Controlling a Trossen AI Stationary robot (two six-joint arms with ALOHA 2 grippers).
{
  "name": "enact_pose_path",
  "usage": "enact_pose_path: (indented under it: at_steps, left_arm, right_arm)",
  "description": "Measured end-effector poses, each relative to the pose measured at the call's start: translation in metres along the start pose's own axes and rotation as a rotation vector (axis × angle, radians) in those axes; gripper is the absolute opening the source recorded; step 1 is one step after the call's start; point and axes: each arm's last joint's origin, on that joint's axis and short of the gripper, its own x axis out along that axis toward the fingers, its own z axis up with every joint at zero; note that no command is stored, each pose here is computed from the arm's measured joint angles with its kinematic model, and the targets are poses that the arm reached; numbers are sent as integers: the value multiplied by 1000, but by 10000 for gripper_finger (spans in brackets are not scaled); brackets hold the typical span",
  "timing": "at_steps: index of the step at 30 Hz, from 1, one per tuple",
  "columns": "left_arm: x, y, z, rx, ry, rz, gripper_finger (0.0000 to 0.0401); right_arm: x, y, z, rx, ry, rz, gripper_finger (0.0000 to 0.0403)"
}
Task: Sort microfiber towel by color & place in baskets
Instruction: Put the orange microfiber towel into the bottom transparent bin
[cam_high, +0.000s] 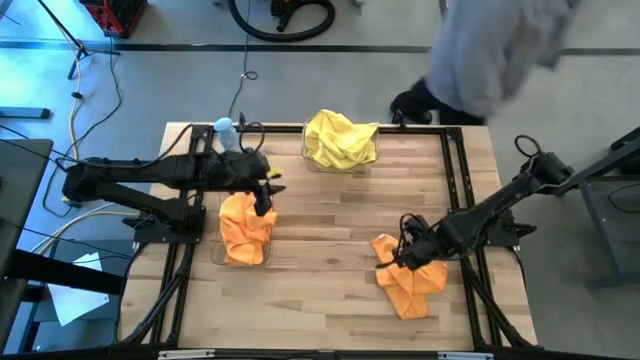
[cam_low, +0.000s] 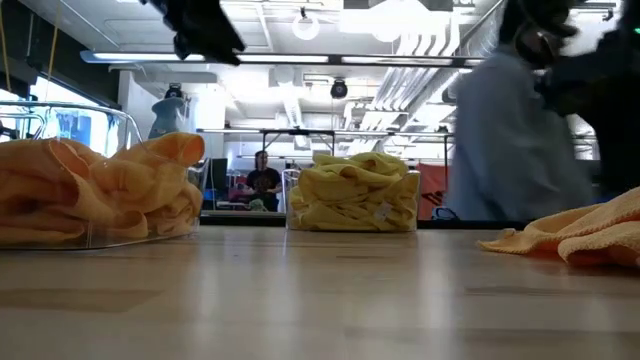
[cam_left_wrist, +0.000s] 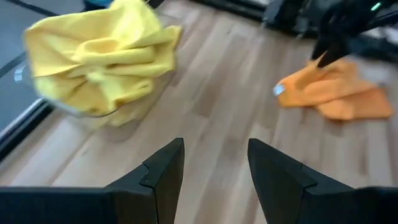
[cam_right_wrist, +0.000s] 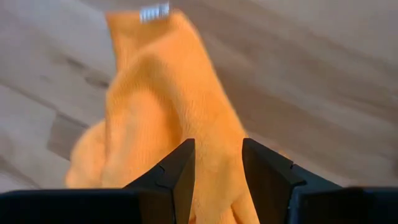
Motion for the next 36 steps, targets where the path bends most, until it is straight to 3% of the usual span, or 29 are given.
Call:
enact_pose_path:
  at_steps: [7, 10, 13, 16, 24, 36]
  left_arm:
    - [26, -45, -6, -12, -23, -66, 168]
    - [39, -65, -11, -52, -29, -86, 168]
    - [50, -83, -16, -75, -42, -120, 168]
    - [56, -102, -13, -95, -41, -142, 168]
    - [71, -152, 11, -101, -78, -191, 168]
    - [91, -198, 37, 182, -155, -202, 168]
  right_arm:
    - [26, -6, -17, -90, 30, 82, 114]
    - [34, -13, -21, -126, 27, 80, 81]
    - [34, -14, -23, -186, -17, 87, 22]
    - [27, -6, -23, -234, -83, 129, 14]
    - [-24, 32, -10, -456, -373, 294, 6]
    - [-123, 82, 0, -828, -667, 473, 1]
